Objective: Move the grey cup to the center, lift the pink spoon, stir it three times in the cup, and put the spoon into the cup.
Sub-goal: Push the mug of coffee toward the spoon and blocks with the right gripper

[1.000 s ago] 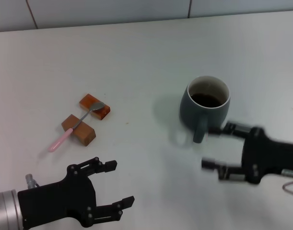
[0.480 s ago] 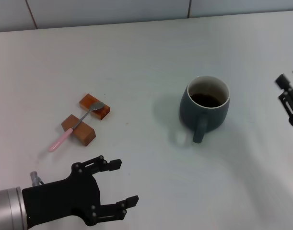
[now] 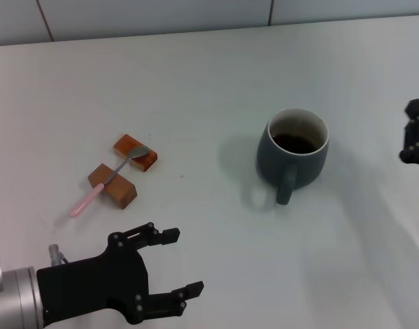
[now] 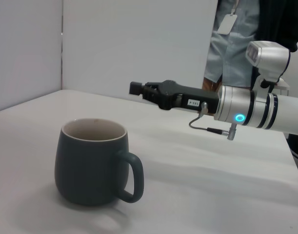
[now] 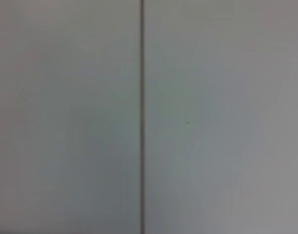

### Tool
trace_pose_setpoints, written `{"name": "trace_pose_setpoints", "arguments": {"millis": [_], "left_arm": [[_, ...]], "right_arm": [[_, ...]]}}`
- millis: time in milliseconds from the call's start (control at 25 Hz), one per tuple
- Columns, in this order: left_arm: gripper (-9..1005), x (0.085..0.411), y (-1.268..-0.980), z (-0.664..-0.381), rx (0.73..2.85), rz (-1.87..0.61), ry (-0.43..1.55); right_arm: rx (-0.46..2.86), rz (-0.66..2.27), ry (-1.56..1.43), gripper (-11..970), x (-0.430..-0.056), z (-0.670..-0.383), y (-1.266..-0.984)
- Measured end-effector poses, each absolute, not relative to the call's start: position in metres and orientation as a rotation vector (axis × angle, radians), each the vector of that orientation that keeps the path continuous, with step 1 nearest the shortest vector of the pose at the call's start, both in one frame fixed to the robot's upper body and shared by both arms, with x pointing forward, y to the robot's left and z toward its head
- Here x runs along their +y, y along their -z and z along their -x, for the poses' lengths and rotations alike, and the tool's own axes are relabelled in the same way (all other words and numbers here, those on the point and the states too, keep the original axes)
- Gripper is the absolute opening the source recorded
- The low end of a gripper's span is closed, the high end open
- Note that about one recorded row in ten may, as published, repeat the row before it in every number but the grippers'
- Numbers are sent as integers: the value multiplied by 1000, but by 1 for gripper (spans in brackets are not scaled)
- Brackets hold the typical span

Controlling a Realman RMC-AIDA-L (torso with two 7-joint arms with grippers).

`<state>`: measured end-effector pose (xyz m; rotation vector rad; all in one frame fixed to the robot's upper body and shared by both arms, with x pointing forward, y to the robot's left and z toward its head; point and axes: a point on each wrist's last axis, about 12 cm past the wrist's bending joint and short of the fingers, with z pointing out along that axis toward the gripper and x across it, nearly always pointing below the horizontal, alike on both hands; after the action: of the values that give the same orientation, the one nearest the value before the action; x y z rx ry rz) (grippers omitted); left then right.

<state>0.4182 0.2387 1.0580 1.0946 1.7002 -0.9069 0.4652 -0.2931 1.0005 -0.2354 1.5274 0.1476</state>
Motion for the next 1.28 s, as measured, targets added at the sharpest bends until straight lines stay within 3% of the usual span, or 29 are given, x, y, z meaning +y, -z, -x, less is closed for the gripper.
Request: {"name": "trace_pose_setpoints", "arguments": {"millis": [160, 1280], "left_arm": [[825, 239, -1058, -418, 1698, -1094, 907], [811, 233, -1060, -422, 1689, -1103, 919]], "right_arm": [[1552, 292, -181, 14, -286, -470, -998], [1678, 522, -407, 8, -209, -507, -994]]}}
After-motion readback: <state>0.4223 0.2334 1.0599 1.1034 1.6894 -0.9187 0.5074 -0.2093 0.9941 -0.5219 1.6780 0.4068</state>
